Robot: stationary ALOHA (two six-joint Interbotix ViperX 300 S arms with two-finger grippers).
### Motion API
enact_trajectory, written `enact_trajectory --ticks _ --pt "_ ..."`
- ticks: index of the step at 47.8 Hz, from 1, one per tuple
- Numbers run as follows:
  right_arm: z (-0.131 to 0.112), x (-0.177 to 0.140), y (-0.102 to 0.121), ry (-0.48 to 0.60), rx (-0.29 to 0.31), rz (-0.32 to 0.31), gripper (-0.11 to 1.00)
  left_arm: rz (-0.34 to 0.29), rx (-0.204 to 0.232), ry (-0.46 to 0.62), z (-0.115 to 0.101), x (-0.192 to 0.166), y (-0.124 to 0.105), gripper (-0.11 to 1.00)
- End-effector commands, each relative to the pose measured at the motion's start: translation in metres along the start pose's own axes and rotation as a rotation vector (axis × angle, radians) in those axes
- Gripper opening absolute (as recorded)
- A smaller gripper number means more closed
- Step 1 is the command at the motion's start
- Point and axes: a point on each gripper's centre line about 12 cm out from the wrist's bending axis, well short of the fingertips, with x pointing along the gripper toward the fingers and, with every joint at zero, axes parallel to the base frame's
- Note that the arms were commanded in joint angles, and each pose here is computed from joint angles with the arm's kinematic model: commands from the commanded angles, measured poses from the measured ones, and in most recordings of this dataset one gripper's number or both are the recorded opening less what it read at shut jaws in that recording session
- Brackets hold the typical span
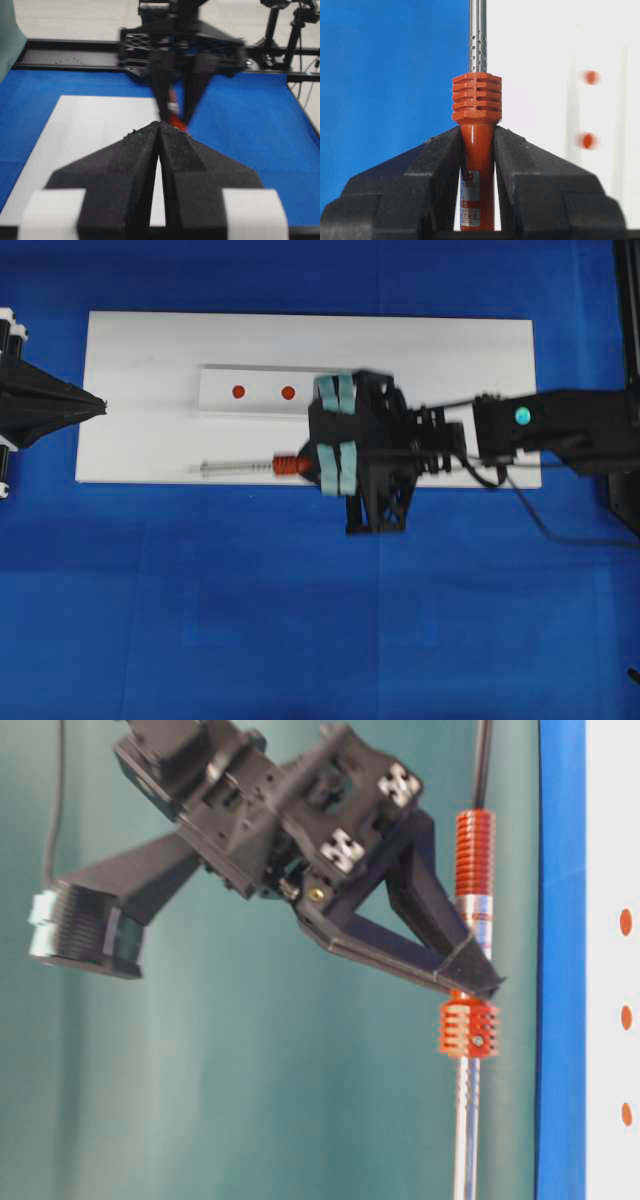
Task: Touch the tip of the soldering iron to the mark.
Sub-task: 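Lift the iron and carry it over the white strip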
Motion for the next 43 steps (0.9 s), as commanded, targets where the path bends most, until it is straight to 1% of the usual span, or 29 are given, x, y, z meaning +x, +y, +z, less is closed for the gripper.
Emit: enact_trajectory --ticks 1,8,14,22,28,43 --pt "0.019 -0.014 -0.017 -0.06 -0.013 -0.038 0.07 -0.002 0.0 -0.014 0.004 0.001 0.0 0.0" --pt "0.022 -0.015 -0.044 -0.067 -0.043 -0.107 0.07 -0.002 0.0 -0.014 0.004 0.001 0.0 0.0" --pt "0.023 -0.016 -0.064 -0.068 -0.064 -0.147 0.07 -0.002 0.0 -0.014 0.004 0.001 0.0 0.0" --pt "0.023 -0.019 -0.084 -0.062 -0.079 -0.186 0.07 -0.002 0.0 -0.015 0.004 0.001 0.0 0.0" --pt "0.022 -0.019 -0.091 -0.06 -0.081 -0.198 0.07 -0.002 0.0 -0.014 0.004 0.001 0.0 0.0" --pt "0.021 -0.019 -0.091 -0.054 -0.084 -0.198 0.07 -0.002 0.001 -0.014 0.004 0.002 0.0 0.0"
